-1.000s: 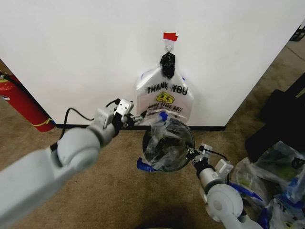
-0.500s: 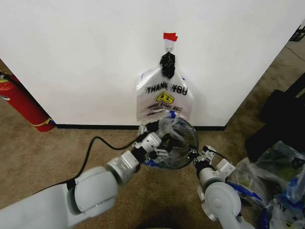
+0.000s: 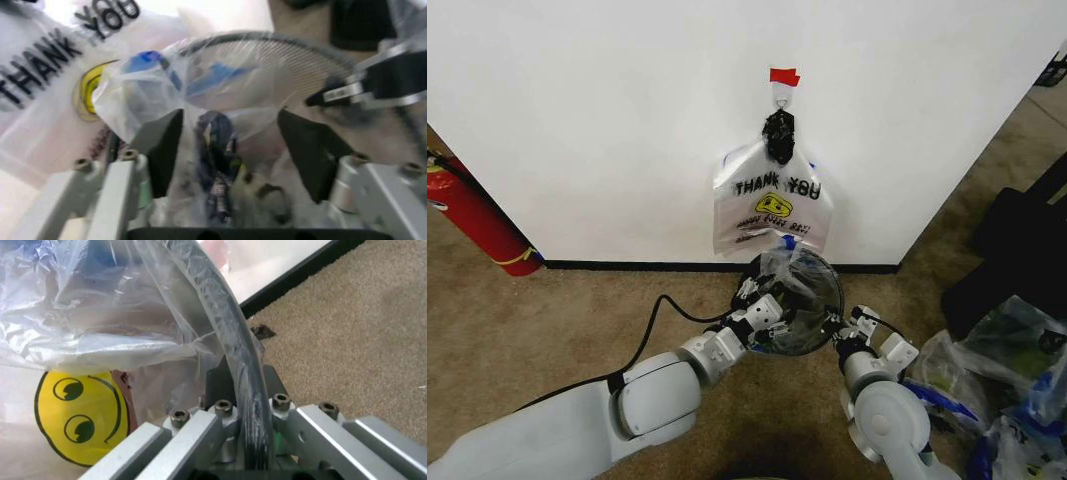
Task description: Pick up the garbage bag from the wall and place it over the trash bin.
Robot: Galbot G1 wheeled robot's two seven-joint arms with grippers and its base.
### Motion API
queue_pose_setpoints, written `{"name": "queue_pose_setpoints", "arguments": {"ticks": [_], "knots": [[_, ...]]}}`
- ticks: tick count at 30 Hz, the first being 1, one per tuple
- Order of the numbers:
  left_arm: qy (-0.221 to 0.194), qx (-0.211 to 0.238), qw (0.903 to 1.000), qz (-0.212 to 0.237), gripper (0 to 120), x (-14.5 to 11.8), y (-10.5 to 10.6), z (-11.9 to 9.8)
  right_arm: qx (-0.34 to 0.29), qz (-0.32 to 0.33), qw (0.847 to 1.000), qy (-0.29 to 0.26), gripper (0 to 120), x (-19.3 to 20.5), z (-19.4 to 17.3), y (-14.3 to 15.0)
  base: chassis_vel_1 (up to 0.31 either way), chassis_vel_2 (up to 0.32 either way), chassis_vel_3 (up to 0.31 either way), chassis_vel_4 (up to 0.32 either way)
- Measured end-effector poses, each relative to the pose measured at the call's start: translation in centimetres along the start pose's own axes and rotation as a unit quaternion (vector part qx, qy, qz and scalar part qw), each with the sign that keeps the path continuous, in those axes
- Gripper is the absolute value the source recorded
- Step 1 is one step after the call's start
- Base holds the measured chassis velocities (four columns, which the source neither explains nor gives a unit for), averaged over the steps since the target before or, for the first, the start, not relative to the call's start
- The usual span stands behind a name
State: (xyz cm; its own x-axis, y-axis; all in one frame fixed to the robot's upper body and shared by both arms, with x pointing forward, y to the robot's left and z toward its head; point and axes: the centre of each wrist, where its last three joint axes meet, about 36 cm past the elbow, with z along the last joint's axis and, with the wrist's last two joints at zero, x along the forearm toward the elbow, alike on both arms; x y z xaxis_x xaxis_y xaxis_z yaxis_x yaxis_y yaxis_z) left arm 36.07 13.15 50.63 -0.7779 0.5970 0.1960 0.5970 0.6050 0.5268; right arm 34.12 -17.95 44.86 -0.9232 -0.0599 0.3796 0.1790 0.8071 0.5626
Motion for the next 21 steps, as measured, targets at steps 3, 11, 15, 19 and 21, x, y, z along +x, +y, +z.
{"name": "queue_pose_setpoints", "arguments": {"ticks": [3, 11, 15, 19, 21], "knots": [[0.010, -0.021, 0.9996, -0.019, 44, -0.2, 0.2, 0.3, 0.000, -0.001, 1.000, 0.000, 0, 0.0, 0.0, 0.0, 0.000, 0.000, 0.000, 0.000], [0.032, -0.035, 0.9980, -0.042, 15, -0.1, 0.4, 0.8, 0.003, -0.005, 1.000, -0.001, 0, 0.0, 0.0, -0.1, 0.000, 0.000, 0.000, 0.000], [0.028, -0.028, 0.9985, -0.038, 0, 0.0, 0.3, 0.9, 0.004, -0.007, 1.000, -0.002, 0, 0.0, -0.1, 0.0, 0.000, 0.000, 0.000, 0.000], [0.018, -0.004, 0.9993, -0.033, 0, 0.2, 0.5, 0.4, 0.005, -0.005, 1.000, 0.000, 0, -0.1, -0.1, -0.2, 0.000, 0.000, 0.000, 0.000], [0.011, 0.016, 0.9992, -0.035, 0, 0.4, 0.9, -0.2, 0.006, -0.005, 1.000, 0.000, 0, -0.2, 0.0, -0.2, 0.000, 0.000, 0.000, 0.000]]}}
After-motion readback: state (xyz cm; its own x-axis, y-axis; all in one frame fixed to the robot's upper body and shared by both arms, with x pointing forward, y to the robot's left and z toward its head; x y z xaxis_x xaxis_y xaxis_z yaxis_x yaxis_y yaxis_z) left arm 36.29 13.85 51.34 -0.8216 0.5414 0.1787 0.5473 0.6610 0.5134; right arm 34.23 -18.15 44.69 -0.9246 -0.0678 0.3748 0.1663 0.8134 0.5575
